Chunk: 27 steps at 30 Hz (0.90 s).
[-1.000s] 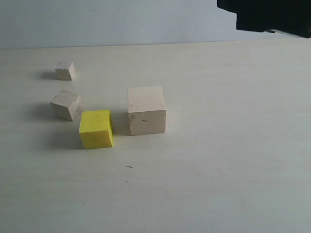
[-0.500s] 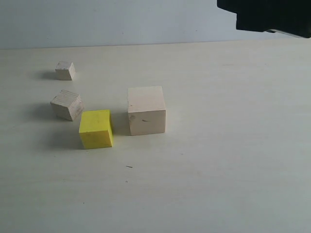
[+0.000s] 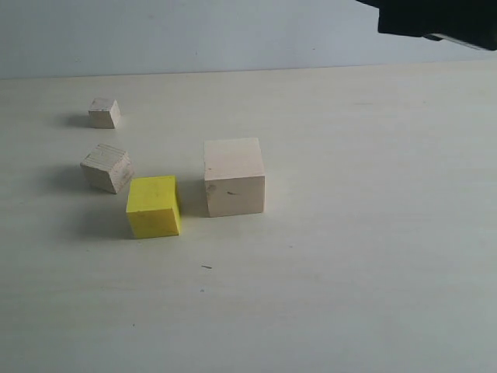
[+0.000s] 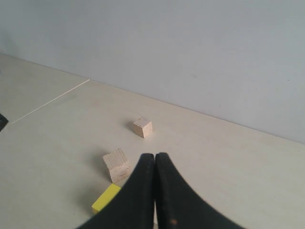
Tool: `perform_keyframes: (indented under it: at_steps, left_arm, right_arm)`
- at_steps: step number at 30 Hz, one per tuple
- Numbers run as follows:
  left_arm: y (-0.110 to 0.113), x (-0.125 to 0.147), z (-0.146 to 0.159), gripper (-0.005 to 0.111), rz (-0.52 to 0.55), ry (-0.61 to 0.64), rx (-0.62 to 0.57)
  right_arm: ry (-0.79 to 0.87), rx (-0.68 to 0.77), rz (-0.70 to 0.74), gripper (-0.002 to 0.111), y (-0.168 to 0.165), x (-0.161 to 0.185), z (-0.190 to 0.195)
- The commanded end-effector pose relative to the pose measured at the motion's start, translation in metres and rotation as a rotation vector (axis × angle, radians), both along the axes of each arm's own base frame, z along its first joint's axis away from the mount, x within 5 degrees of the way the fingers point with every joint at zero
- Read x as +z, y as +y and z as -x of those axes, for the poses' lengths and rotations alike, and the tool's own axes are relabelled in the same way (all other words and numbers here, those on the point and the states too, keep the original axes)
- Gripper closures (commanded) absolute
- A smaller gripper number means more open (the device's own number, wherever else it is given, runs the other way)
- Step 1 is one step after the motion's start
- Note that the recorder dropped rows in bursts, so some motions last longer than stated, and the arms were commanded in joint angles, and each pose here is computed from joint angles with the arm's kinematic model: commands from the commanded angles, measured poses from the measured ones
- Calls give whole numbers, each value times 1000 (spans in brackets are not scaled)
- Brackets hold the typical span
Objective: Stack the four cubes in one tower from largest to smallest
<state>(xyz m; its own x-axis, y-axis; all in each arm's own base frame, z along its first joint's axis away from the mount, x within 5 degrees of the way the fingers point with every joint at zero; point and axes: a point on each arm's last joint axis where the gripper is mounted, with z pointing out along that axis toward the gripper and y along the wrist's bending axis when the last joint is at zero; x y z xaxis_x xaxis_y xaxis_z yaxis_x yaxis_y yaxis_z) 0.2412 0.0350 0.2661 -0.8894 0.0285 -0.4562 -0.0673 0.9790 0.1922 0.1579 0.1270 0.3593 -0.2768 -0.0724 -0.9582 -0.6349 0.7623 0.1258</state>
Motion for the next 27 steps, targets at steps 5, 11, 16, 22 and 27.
perform_keyframes:
  at_steps: [5,11,16,22,27]
  left_arm:
    - [-22,22,-11,107,242,-233,-35]
    - [-41,44,-15,107,246,-222,-311]
    - [-77,66,-20,98,286,-290,-637]
    - [-111,74,-29,41,207,-242,-879]
    - [-147,49,-41,35,147,-140,-1026]
  right_arm:
    - [11,9,14,108,0,-2,2]
    - [10,8,12,108,0,-2,2]
    - [8,9,15,108,0,-2,1]
    - [8,9,15,108,0,-2,1]
    - [-36,7,53,108,-1,-1,0]
